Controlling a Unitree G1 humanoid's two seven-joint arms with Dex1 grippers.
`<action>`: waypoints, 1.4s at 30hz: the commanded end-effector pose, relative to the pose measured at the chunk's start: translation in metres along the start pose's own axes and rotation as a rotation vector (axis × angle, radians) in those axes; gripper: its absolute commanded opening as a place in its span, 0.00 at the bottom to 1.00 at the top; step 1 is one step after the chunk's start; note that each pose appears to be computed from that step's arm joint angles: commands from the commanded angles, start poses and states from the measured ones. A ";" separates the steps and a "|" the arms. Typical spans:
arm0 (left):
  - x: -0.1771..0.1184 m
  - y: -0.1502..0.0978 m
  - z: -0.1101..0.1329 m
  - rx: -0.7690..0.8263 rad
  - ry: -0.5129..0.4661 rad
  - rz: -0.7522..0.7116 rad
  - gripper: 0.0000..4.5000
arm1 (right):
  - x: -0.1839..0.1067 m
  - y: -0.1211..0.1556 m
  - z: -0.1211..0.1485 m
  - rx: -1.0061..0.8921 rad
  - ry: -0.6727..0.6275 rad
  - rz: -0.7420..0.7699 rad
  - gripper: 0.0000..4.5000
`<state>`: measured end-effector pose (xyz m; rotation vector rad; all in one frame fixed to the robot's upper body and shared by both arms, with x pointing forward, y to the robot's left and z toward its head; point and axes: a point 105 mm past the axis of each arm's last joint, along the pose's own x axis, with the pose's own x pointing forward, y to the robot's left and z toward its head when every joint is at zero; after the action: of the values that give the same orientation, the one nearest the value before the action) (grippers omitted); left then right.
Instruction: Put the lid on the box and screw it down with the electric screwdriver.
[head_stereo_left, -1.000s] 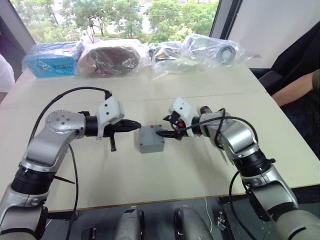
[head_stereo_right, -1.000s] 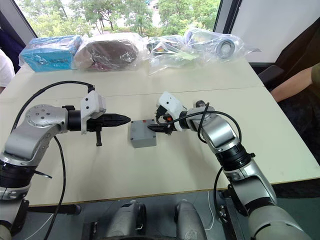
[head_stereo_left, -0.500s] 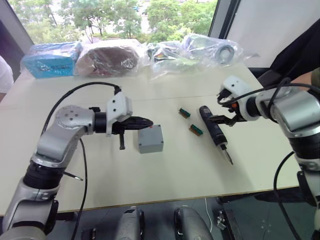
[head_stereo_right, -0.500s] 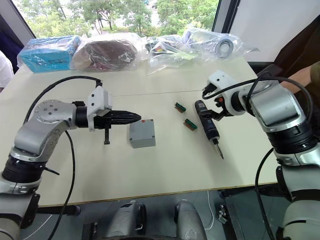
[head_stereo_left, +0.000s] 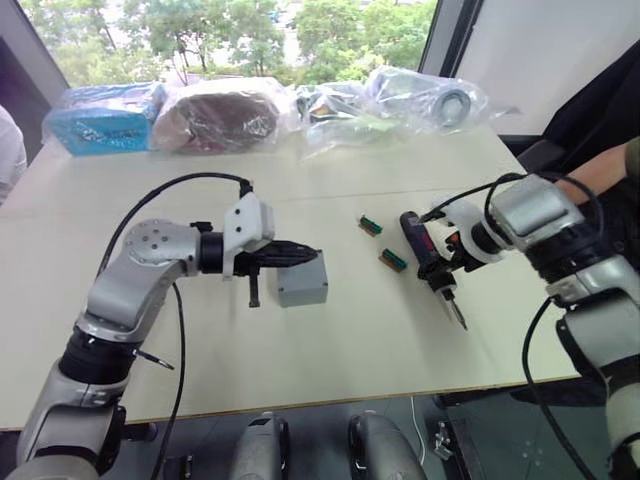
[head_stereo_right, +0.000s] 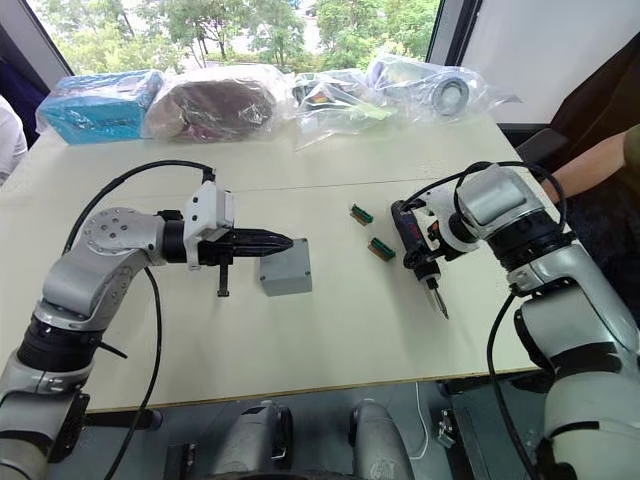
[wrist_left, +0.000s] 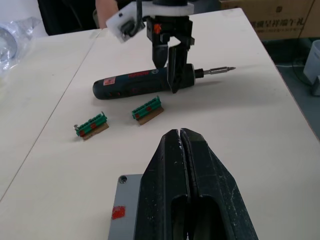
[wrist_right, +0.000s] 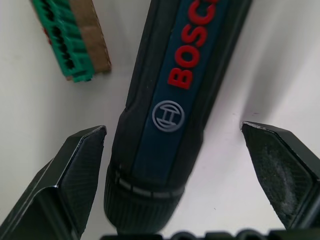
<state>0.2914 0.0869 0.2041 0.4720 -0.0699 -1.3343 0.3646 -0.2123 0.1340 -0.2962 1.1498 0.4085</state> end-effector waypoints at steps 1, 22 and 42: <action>0.001 -0.003 0.014 0.061 -0.036 -0.002 0.00 | 0.001 -0.007 0.002 -0.032 0.009 -0.034 0.99; -0.014 0.007 -0.026 -0.017 0.078 0.053 0.00 | -0.121 0.072 0.098 -0.356 -0.864 0.129 0.39; -0.015 0.012 -0.075 -0.130 0.161 0.103 0.00 | -0.099 0.168 0.093 -0.248 -1.650 0.290 0.39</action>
<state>0.3202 0.1243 0.1432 0.4384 0.1437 -1.2047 0.3397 -0.0442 0.2388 0.0698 -0.3765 0.8005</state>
